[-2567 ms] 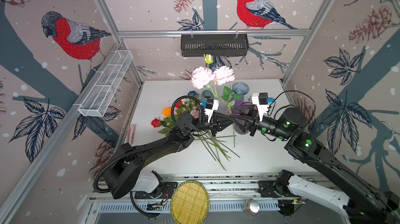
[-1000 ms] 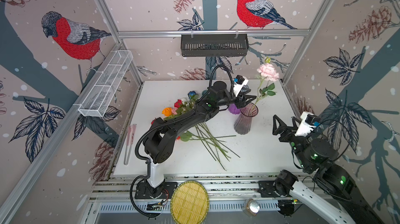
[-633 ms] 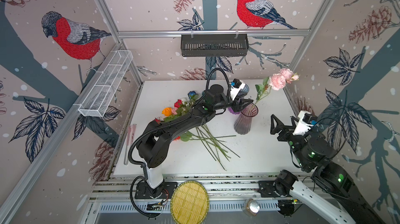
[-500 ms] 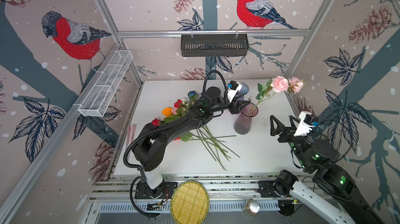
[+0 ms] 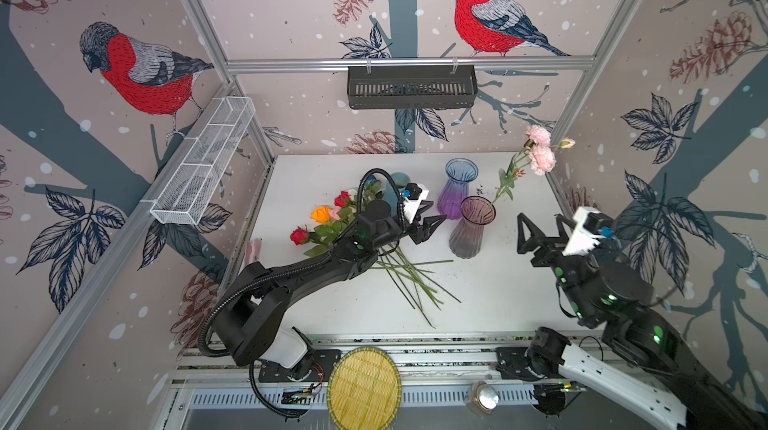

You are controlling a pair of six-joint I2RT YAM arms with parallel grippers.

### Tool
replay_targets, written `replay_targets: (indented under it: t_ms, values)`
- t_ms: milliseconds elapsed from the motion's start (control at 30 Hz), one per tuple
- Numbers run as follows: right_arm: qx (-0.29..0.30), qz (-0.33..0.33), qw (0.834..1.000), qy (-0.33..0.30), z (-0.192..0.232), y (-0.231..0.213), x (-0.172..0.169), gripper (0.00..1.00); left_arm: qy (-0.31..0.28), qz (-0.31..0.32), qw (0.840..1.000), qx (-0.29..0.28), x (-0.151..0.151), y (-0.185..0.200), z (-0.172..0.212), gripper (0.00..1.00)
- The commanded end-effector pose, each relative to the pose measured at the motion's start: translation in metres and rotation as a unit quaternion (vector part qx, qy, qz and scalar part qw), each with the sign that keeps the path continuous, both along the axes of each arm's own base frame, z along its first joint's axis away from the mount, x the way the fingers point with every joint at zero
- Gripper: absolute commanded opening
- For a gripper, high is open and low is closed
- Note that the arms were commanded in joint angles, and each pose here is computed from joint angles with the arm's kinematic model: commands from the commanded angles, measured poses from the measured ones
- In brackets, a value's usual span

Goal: Arrange the flowers into the vase
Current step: 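Lower the carnation stem into the mauve vase and open the left gripper, then grasp the remaining stems with the right gripper while the left returns to the bunch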

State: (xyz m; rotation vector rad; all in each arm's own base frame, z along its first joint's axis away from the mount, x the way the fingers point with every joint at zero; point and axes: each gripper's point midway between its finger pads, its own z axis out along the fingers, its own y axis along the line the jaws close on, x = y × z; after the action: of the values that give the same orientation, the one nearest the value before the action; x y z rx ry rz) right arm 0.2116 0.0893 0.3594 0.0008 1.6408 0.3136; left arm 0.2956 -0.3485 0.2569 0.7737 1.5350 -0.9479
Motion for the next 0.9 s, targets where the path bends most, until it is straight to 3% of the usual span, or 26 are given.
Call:
replay_targets:
  t_ms: [0, 133, 300, 467, 533, 633, 767, 867]
  values:
    - [-0.075, 0.033, 0.996, 0.042, -0.025, 0.035, 0.016, 0.99, -0.016, 0.053, 0.997, -0.051, 0.006, 0.027, 0.013, 0.59]
    - [-0.124, 0.124, 0.981, 0.087, -0.048, 0.097, 0.032, 0.99, -0.006, 0.131, 0.989, -0.067, 0.005, 0.076, -0.006, 0.59]
    - [-0.125, 0.231, 0.957, 0.121, -0.070, 0.165, 0.041, 0.99, 0.004, 0.238, 0.970, -0.051, 0.003, 0.133, -0.040, 0.61]
    - [-0.131, 0.268, 0.932, 0.206, -0.119, 0.215, 0.061, 1.00, -0.018, 0.302, 0.952, -0.056, 0.001, 0.163, -0.043, 0.66]
    - [-0.141, 0.281, 0.914, 0.256, -0.145, 0.230, 0.069, 0.93, -0.005, 0.326, 0.943, -0.064, 0.006, 0.170, -0.039, 0.67]
    - [-0.144, 0.285, 0.896, 0.310, -0.179, 0.243, 0.081, 0.79, 0.007, 0.318, 0.945, -0.081, 0.004, 0.168, -0.039, 0.69]
    - [-0.157, 0.304, 0.872, 0.350, -0.220, 0.260, 0.084, 0.61, 0.015, 0.335, 0.934, -0.122, 0.000, 0.180, -0.042, 0.84]
    - [-0.158, 0.308, 0.861, 0.372, -0.243, 0.266, 0.083, 0.51, 0.012, 0.349, 0.926, -0.141, -0.004, 0.190, -0.042, 0.86]
